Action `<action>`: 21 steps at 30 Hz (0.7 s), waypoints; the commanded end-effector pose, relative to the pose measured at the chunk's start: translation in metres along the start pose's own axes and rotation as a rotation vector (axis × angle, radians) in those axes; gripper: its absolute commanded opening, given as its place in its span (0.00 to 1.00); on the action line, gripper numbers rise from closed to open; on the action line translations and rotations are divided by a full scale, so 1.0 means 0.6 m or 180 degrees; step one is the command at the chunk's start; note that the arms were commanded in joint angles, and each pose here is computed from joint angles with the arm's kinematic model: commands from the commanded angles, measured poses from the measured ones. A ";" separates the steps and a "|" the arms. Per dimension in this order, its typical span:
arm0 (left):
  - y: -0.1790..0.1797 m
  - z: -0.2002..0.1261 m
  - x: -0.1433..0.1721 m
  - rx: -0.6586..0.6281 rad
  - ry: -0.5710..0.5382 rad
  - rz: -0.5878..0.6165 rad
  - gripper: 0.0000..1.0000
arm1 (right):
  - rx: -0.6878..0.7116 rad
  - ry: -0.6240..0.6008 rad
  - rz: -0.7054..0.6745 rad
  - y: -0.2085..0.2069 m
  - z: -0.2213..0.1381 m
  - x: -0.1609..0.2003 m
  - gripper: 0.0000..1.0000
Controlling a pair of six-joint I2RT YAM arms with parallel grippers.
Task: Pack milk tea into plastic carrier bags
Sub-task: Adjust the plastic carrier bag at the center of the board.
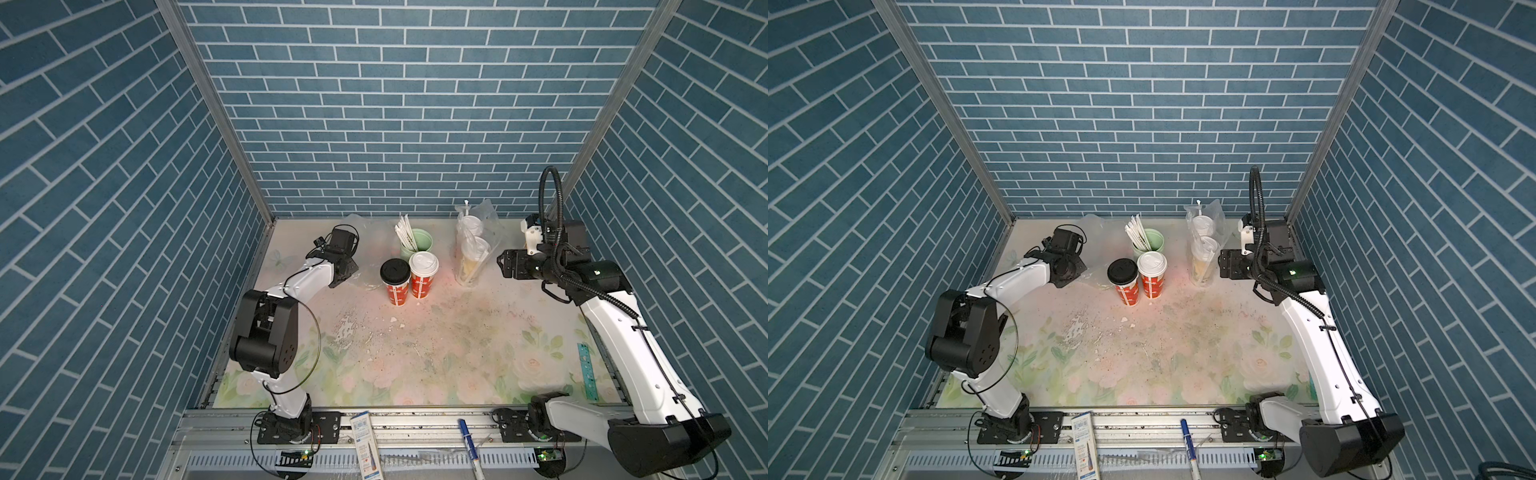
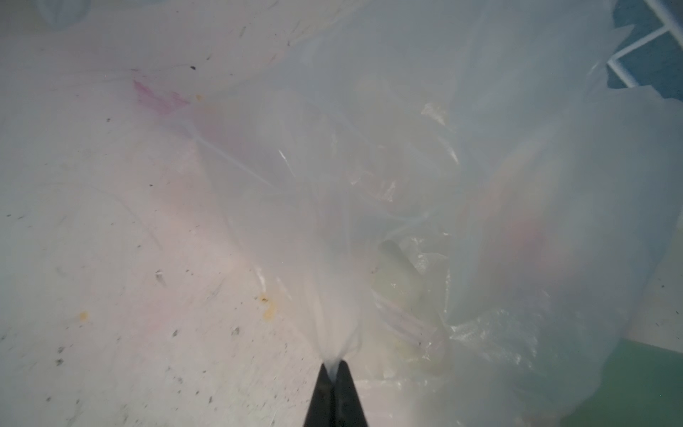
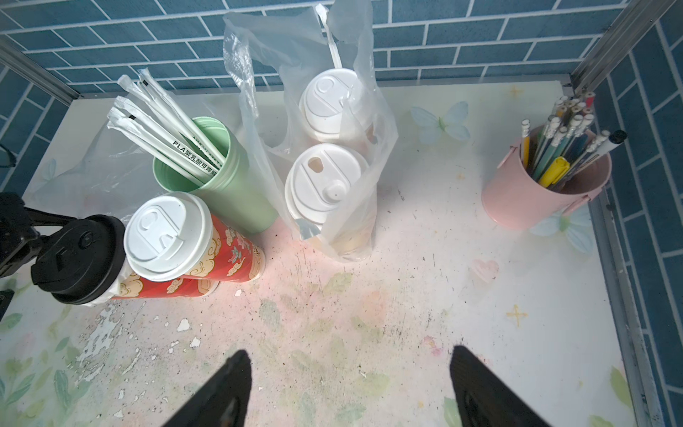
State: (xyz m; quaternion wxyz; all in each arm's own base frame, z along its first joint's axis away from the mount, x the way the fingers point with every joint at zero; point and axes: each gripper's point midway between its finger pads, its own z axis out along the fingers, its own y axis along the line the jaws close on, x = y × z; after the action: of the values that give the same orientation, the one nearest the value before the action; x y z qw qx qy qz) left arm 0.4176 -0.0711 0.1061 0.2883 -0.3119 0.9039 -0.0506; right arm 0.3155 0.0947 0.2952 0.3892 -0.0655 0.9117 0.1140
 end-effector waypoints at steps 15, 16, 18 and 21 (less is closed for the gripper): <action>0.060 -0.199 0.032 0.0882 -0.0448 -0.1260 0.00 | -0.1283 0.0215 -0.0122 0.178 -0.070 0.082 0.81; 0.060 -0.208 0.036 0.0931 -0.0475 -0.1301 0.00 | -0.1366 0.0261 -0.0140 0.189 -0.077 0.094 0.81; 0.058 -0.228 0.041 0.1036 -0.0524 -0.1370 0.00 | -0.1515 0.0323 -0.0156 0.209 -0.090 0.112 0.81; 0.044 -0.252 0.050 0.1219 -0.0559 -0.1432 0.00 | -0.1753 0.0361 -0.0117 0.237 -0.107 0.134 0.81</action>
State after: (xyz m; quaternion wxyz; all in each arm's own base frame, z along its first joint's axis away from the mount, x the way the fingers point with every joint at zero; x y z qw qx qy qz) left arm 0.3068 -0.0804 0.2088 0.3949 -0.4242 0.7761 -0.2486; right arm 0.2041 0.2039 0.2967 0.3221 -0.2007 0.8739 0.3036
